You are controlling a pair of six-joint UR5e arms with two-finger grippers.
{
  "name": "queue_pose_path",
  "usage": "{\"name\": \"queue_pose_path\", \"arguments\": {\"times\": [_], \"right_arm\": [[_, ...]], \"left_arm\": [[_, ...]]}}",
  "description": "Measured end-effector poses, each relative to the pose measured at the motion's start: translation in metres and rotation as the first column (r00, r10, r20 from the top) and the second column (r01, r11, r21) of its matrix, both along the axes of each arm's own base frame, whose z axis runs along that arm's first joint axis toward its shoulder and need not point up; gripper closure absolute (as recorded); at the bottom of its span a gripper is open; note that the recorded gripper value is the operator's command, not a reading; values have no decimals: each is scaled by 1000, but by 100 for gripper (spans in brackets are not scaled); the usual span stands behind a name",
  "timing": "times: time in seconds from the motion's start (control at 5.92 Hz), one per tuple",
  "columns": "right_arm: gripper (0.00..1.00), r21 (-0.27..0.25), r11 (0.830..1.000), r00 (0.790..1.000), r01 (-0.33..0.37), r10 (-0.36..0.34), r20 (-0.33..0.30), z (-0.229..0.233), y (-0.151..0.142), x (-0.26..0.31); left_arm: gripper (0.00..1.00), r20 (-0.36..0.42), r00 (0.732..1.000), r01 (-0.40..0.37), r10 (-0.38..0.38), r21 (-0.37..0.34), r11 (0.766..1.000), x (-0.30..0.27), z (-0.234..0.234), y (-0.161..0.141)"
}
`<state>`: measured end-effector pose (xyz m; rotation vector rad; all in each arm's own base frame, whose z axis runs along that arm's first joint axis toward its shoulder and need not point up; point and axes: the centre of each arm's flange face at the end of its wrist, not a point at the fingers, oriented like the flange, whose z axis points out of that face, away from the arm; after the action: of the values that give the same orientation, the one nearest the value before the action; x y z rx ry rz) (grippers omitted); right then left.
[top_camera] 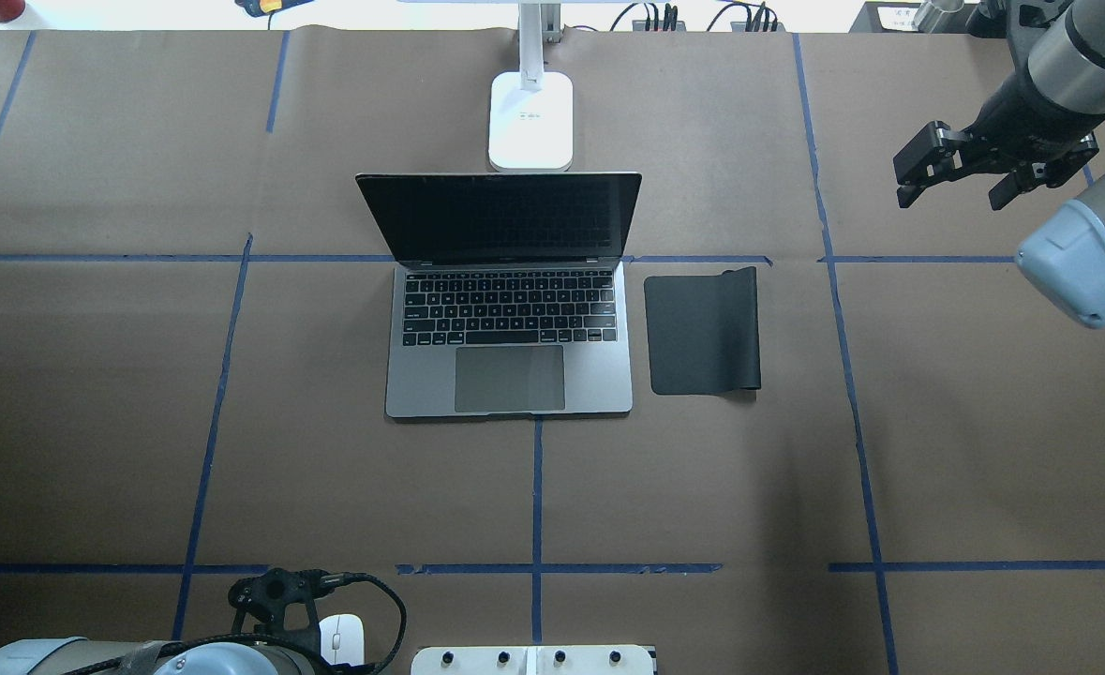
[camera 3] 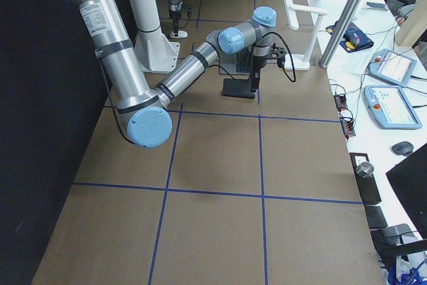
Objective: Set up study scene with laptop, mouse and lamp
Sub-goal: 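Grasp the white mouse near the robot with the left gripper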
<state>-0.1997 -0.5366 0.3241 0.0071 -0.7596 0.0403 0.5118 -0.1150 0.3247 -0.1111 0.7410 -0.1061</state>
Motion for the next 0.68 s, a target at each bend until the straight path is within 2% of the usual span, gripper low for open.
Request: {"name": "queue_pose_path", "arguments": {"times": [0.68], "right_arm": [[0,-11,1000,1000,1,-1,-6,7,1,0]], "left_arm": [[0,-23,1000,0,0,14,1000,4,-3,-7]]}}
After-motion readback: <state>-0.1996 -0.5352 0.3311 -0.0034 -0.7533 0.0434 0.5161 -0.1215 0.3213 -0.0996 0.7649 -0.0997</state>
